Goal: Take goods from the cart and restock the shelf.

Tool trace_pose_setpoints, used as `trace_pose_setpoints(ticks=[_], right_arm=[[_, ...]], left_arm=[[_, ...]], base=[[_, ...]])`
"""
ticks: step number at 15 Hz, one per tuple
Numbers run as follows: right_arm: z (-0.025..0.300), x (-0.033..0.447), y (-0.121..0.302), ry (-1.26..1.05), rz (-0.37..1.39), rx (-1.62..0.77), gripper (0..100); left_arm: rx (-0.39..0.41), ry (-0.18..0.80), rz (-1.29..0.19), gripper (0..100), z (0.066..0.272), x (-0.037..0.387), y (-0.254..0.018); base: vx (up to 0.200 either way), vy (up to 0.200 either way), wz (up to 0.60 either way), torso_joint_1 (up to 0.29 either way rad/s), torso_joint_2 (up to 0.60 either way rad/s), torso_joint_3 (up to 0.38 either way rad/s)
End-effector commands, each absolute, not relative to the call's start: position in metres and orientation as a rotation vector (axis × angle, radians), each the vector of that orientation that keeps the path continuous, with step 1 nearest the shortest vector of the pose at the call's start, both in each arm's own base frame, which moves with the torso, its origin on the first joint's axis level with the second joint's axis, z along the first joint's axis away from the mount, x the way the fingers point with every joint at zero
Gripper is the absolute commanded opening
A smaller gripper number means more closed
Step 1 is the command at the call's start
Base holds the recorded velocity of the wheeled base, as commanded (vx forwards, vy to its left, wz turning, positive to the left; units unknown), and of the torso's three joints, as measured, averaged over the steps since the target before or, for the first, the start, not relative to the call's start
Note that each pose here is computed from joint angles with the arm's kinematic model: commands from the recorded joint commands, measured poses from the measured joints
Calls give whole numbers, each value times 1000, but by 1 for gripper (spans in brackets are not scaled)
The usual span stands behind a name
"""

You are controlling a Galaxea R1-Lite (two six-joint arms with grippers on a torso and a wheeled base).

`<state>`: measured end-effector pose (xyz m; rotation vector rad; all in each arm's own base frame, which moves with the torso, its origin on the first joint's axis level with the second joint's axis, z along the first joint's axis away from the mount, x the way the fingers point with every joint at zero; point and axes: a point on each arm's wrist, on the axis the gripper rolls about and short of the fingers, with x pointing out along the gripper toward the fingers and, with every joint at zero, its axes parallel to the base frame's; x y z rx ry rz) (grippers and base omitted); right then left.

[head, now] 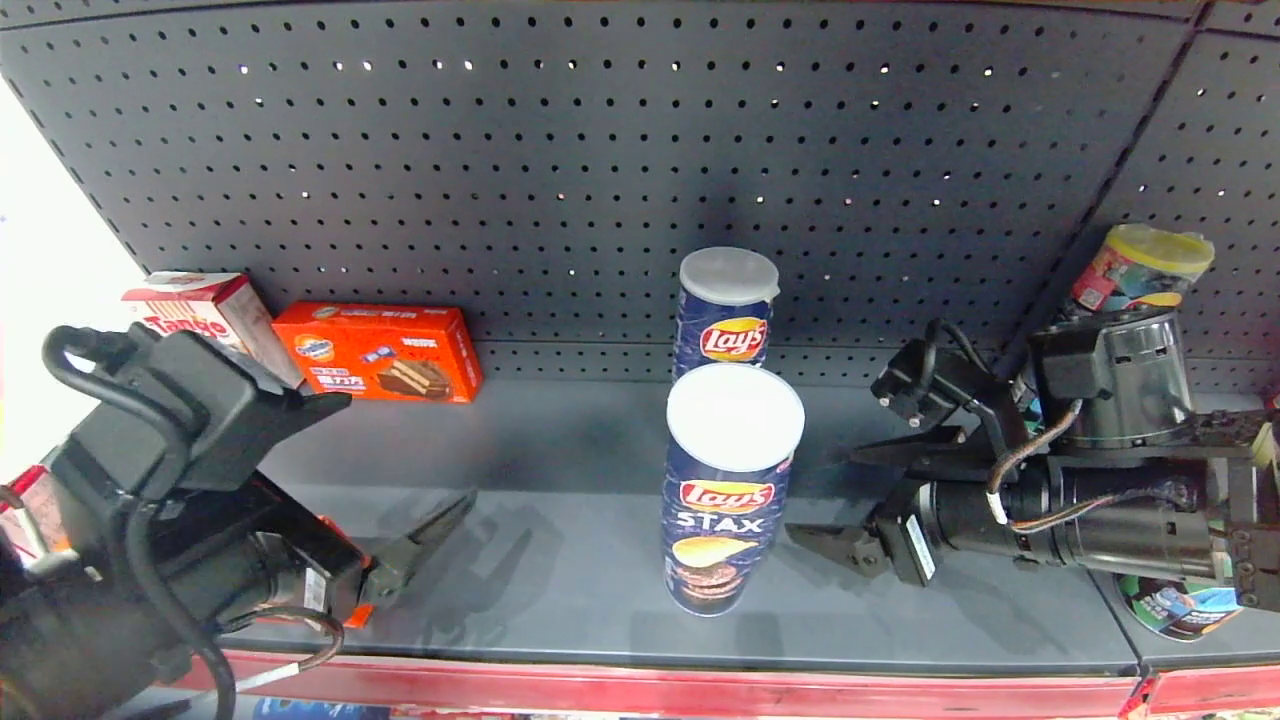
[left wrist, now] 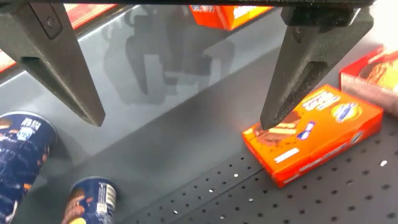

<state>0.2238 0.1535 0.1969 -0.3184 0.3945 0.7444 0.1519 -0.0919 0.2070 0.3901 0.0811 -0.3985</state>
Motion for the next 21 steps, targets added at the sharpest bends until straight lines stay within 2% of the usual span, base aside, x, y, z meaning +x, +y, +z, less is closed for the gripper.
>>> trace_pose_setpoints(ticks=[1, 6, 10, 21], right_arm=[[201, 223, 151, 381, 737, -314, 100], [204, 224, 147, 373, 719, -308, 100], [206, 227, 143, 366, 699, -301, 100], [205, 232, 135, 372, 666, -295, 100]], left_arm=[[447, 163, -403, 100, 194, 184, -111], [489, 193, -410, 100, 183, 236, -151], [500, 184, -473, 100, 177, 232, -170], [520, 188, -552, 100, 167, 227, -195]], base=[[0, 0, 0, 0, 0, 0], [0, 0, 0, 0, 0, 0], [0, 0, 0, 0, 0, 0], [0, 0, 0, 0, 0, 0]])
